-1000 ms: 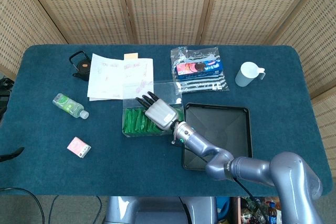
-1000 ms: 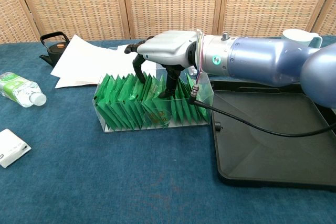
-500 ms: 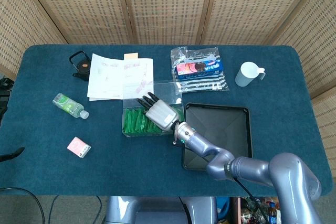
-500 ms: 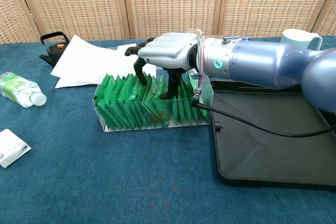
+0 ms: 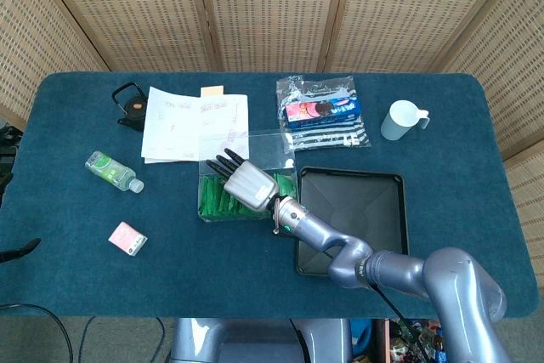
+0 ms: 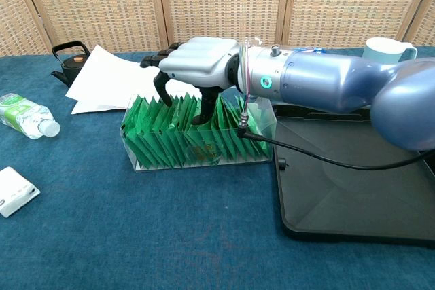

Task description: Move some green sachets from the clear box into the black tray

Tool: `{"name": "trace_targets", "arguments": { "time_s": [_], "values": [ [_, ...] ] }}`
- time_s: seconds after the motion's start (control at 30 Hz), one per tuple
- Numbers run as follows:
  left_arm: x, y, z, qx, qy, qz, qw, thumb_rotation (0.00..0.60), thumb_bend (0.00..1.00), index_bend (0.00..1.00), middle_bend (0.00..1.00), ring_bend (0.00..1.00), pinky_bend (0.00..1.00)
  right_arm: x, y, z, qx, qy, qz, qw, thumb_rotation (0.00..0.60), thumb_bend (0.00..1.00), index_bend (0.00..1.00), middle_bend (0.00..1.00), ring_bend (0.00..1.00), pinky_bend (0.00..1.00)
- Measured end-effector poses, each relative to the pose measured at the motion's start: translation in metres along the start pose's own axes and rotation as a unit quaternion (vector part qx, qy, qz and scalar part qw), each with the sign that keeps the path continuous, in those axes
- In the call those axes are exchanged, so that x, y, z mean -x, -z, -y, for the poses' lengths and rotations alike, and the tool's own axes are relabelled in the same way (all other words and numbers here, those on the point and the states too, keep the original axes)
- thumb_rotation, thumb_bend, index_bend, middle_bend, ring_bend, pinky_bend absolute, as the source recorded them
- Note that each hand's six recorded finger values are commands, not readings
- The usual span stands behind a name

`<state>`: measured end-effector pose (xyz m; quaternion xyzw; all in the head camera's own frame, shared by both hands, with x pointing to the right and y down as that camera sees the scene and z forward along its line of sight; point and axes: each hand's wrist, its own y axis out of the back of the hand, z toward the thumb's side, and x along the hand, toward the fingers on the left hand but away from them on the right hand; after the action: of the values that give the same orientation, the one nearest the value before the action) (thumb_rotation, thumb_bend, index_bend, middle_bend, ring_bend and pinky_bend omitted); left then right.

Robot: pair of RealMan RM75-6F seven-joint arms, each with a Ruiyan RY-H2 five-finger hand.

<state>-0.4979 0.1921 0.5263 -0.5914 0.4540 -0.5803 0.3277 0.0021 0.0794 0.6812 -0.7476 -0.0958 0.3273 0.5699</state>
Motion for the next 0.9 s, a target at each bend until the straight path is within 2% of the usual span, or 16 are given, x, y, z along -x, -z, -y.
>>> {"name": "trace_targets", "arguments": {
  "time_s": [0.5,0.7,0.9],
  "values": [
    [-0.001,0.001,-0.001,0.002,0.0,0.001,1.0,0.6,0.11,0.0,0.0,0.0,0.0,0.002,0.004,0.01,-0.052,-0.014,-0.007,0.9985,0.6,0.41,0.49,0.02,0.0,0.0],
    [-0.001,0.001,0.0,0.002,0.001,0.001,1.0,0.6,0.11,0.0,0.0,0.0,0.0,-0.001,0.006,0.012,-0.055,-0.016,-0.007,0.9983,0.6,0.41,0.51,0.02,0.0,0.0],
    [-0.001,0.0,0.0,0.001,0.002,0.002,1.0,0.6,0.11,0.0,0.0,0.0,0.0,-0.003,0.007,0.016,-0.052,-0.017,-0.004,0.9985,0.6,0.43,0.58,0.02,0.0,0.0]
  ]
}}
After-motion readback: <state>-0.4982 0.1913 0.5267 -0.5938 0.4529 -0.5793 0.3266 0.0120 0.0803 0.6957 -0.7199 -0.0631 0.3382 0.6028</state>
